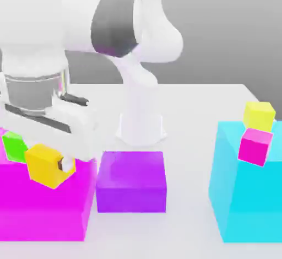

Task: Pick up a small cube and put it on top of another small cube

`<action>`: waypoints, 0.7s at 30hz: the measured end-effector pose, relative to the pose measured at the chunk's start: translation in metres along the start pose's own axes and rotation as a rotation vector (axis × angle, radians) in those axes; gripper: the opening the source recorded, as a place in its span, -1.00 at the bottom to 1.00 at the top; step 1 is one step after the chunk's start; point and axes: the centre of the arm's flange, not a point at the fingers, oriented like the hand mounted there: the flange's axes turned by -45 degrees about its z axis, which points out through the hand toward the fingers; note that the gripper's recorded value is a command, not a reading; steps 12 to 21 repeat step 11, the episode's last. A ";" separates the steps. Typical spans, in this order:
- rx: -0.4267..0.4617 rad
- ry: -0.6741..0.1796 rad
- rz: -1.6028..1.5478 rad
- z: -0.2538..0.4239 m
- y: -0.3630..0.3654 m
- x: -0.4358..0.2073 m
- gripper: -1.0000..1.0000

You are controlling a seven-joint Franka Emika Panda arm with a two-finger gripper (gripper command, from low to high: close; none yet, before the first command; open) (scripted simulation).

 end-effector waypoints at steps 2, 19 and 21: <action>0.007 -0.003 0.065 -0.033 0.029 -0.006 -1.00; 0.015 -0.006 0.126 -0.005 0.056 -0.014 1.00; 0.015 -0.006 0.126 -0.005 0.056 -0.014 1.00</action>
